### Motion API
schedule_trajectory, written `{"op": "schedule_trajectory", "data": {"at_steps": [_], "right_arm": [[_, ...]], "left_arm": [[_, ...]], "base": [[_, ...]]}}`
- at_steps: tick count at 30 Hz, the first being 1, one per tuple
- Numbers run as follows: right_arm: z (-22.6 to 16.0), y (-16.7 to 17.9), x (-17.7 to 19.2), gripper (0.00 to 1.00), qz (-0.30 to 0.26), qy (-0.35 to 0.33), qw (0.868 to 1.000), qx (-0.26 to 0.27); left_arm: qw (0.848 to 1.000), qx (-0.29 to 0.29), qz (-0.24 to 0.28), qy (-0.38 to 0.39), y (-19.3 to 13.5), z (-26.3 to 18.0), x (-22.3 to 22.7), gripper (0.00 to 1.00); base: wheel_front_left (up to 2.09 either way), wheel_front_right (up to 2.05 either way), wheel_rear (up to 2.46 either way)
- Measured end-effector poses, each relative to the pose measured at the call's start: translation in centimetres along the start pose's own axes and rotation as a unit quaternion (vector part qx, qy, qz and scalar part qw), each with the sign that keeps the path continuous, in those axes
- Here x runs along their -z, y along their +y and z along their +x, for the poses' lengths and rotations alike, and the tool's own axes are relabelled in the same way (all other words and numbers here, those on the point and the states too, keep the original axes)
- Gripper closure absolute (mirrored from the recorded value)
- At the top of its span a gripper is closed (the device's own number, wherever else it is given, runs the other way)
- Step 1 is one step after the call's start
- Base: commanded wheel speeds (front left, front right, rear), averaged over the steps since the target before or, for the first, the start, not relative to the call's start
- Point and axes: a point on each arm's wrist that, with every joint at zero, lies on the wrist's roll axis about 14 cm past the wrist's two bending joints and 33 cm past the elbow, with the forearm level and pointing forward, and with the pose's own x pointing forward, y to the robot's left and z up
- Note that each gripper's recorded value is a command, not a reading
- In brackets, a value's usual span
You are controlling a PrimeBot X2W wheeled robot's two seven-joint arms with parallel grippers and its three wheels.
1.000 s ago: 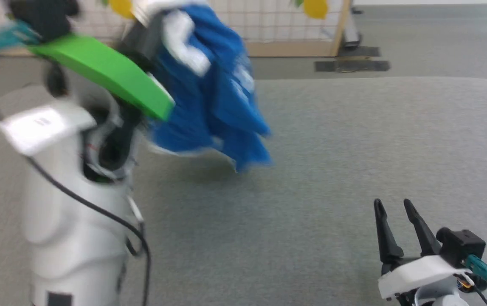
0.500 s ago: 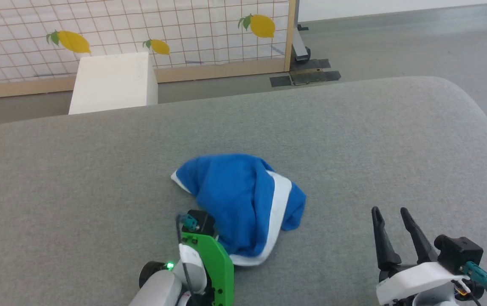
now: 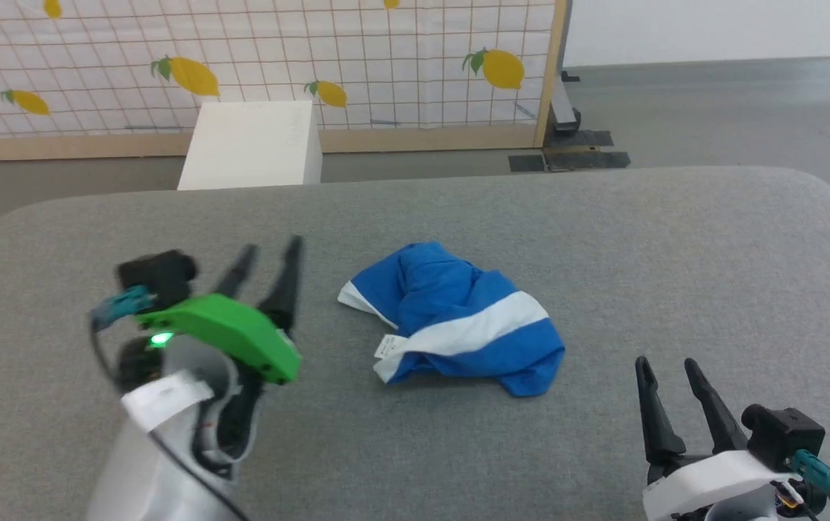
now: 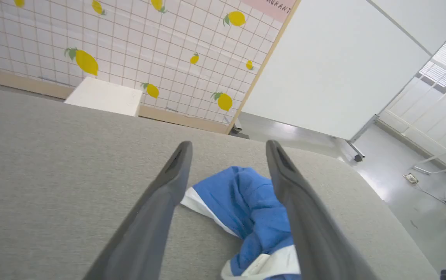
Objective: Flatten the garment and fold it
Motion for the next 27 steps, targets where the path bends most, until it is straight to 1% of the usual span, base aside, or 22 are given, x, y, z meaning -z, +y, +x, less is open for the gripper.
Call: {"op": "schedule_trajectory", "data": {"at_steps": [2,3,6,7,10,14,17,20,22,26,27], "right_arm": [[0.1,0.3,-0.1,0.0,0.0,-0.002,1.0,-0.004],[0.1,0.4,-0.2,0.0,0.0,-0.003,1.0,-0.006],[0.2,0.7,-0.4,0.0,0.0,-0.006,1.0,-0.011],[0.2,0.6,-0.3,0.0,0.0,-0.005,1.0,-0.01],[0.3,0.2,0.2,0.0,0.0,0.014,1.0,-0.004],[0.7,-0.6,1.8,0.0,-0.004,0.072,0.997,0.008],[2.3,-0.2,2.0,0.0,-0.019,0.111,0.994,0.0],[4.8,1.1,2.2,0.0,-0.043,0.165,0.985,-0.02],[6.6,2.1,2.3,0.0,-0.069,0.203,0.976,-0.034],[8.6,2.8,4.9,0.0,-0.12,0.319,0.939,-0.043],[8.7,2.8,5.8,0.0,-0.134,0.347,0.927,-0.043]], "left_arm": [[0.998,-0.025,0.042,-0.048,1.8,-1.1,-2.0,0.0],[0.994,-0.039,0.073,-0.066,2.8,-1.9,-2.5,0.0],[0.986,-0.065,0.125,-0.092,4.7,-4.1,-2.1,0.0],[0.984,-0.07,0.134,-0.095,5.0,-4.8,-1.6,0.0],[0.981,-0.079,0.15,-0.09,5.5,-6.3,0.2,0.0],[0.983,-0.096,0.141,-0.071,6.1,-7.3,2.3,0.0],[0.984,-0.099,0.133,-0.068,5.9,-7.2,2.9,0.0],[0.985,-0.101,0.126,-0.065,5.8,-6.8,3.5,0.0],[0.986,-0.1,0.123,-0.058,5.8,-6.5,4.0,0.0],[0.988,-0.098,0.114,-0.04,5.6,-5.9,5.4,0.0],[0.988,-0.098,0.112,-0.038,5.6,-5.7,5.5,0.0]], "base": [[0.0,0.0,0.0],[0.0,0.0,0.0],[0.0,0.0,0.0],[0.0,0.0,0.0],[0.0,0.0,0.0],[0.0,0.0,0.0],[0.0,0.0,0.0],[0.0,0.0,0.0],[0.0,0.0,0.0],[0.0,0.0,0.0],[0.0,0.0,0.0]]}}
